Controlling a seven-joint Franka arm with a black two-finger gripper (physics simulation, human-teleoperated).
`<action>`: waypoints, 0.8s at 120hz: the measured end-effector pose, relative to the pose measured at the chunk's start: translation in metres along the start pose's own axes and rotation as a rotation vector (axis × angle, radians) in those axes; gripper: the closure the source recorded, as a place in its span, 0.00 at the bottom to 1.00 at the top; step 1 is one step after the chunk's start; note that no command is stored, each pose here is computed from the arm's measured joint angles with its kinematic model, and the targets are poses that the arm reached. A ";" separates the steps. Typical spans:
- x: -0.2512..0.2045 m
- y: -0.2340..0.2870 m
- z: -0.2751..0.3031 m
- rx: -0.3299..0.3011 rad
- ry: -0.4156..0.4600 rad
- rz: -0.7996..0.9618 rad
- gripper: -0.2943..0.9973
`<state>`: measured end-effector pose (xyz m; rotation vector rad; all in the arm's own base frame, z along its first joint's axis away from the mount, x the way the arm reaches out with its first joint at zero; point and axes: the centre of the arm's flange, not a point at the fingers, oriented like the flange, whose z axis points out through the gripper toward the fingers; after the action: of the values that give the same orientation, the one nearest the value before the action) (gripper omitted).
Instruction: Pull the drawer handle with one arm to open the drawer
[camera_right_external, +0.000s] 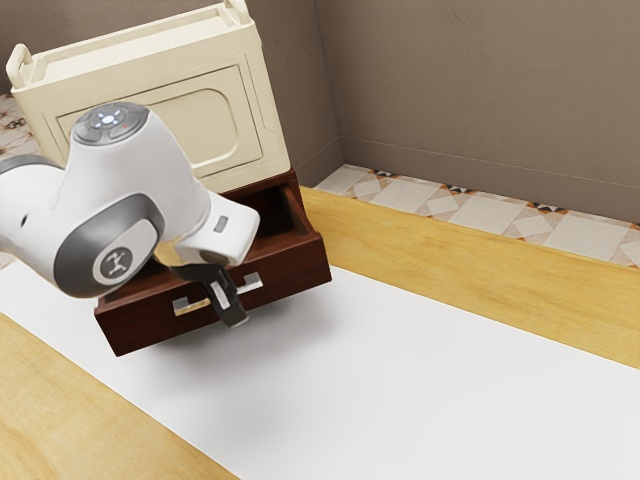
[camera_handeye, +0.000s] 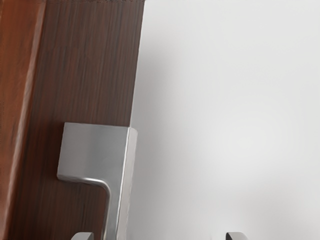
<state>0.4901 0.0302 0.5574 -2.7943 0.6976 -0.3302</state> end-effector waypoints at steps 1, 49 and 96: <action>0.000 0.000 0.000 0.000 0.000 0.000 0.52; 0.008 0.004 -0.013 0.012 0.016 0.014 0.54; 0.066 -0.008 -0.186 -0.057 0.126 -0.041 0.32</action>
<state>0.4989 -0.0281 0.7454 -2.8646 0.6873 -0.5061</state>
